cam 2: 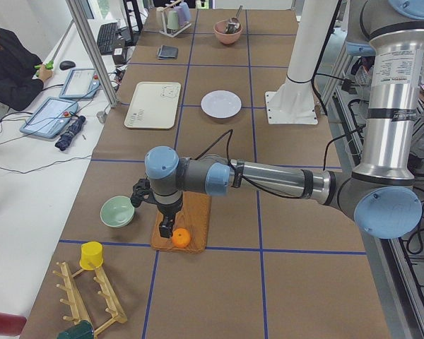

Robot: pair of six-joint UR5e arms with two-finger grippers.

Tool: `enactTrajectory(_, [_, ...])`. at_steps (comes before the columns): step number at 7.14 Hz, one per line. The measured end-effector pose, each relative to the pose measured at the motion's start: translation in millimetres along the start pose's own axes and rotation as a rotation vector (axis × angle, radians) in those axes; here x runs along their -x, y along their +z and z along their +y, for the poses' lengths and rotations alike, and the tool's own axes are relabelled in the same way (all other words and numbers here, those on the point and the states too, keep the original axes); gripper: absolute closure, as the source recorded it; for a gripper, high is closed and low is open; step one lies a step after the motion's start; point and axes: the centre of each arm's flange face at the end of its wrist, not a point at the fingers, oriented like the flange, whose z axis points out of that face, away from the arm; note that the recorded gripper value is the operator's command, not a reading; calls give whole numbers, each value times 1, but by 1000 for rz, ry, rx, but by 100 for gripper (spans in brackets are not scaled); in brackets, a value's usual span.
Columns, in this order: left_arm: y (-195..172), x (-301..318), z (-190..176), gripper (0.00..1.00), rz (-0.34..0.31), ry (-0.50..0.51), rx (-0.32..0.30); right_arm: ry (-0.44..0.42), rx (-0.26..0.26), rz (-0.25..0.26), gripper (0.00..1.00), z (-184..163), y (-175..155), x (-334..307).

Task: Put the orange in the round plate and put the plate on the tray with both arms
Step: 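Grasp the orange on the wooden board with the left gripper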

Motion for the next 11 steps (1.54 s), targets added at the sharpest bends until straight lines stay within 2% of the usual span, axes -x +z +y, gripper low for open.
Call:
enactTrajectory(5, [3, 0, -6, 2, 4, 5, 1, -4, -5, -3, 0, -3, -2, 3])
enactTrajectory(8, [7, 4, -9, 2, -1, 44, -44, -9, -5, -9, 0, -8, -3, 8])
enactTrajectory(11, [18, 11, -9, 2, 6, 20, -42, -26, -5, -4, 0, -11, -2, 15])
